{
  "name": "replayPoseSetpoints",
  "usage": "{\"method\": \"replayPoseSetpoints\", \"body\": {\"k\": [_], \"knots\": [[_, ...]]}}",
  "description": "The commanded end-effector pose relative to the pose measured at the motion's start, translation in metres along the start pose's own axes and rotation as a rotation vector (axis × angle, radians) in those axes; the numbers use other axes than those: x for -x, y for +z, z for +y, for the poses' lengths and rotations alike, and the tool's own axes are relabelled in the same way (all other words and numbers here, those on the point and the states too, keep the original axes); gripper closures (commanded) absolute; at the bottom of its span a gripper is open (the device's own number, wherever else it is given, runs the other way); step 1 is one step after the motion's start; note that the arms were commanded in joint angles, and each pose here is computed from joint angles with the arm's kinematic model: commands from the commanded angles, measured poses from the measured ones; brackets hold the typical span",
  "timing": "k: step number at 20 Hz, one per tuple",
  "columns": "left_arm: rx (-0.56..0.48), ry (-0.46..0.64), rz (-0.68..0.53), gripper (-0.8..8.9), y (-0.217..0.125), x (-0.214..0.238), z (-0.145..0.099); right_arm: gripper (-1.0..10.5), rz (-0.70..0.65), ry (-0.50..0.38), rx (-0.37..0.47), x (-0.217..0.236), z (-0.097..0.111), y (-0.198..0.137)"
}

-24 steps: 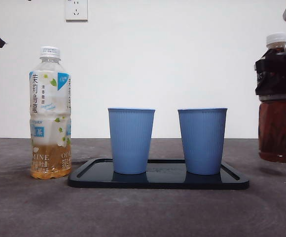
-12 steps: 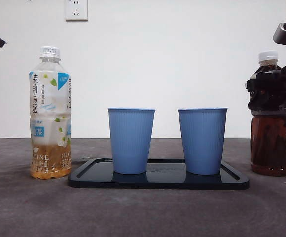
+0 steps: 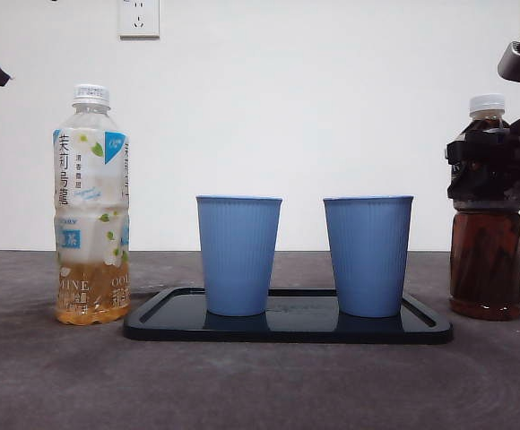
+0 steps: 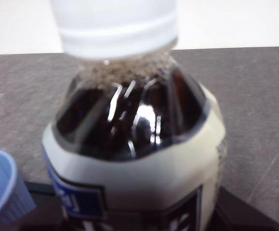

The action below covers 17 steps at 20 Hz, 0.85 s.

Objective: Pour the drink into the cup

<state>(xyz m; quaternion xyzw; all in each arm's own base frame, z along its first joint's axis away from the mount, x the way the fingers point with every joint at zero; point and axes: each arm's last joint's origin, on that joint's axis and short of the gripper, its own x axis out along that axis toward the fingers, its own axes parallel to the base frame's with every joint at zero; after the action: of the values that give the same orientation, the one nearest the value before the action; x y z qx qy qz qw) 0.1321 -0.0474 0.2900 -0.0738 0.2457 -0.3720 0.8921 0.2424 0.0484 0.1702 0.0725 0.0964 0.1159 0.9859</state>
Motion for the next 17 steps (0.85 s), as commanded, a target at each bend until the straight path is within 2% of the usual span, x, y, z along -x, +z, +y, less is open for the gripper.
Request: {"method": "replayPoseSetpoints", "body": {"k": [1,11,17], "knots": [[-0.019,-0.004,-0.019,3.15,0.0058,0.0013,-0.0019,7.8,-0.064,0.018,-0.019,-0.0025,0.0024,0.0097],[-0.019,-0.004,-0.018,3.15,0.0058,0.0013,-0.0018,5.3,-0.018,0.01,-0.023,-0.0021,0.0018,0.0061],[-0.019,-0.003,-0.018,3.15,0.0058,0.0013,-0.0018,4.9,0.015,0.004,-0.016,0.0057,0.0031,0.0114]]}}
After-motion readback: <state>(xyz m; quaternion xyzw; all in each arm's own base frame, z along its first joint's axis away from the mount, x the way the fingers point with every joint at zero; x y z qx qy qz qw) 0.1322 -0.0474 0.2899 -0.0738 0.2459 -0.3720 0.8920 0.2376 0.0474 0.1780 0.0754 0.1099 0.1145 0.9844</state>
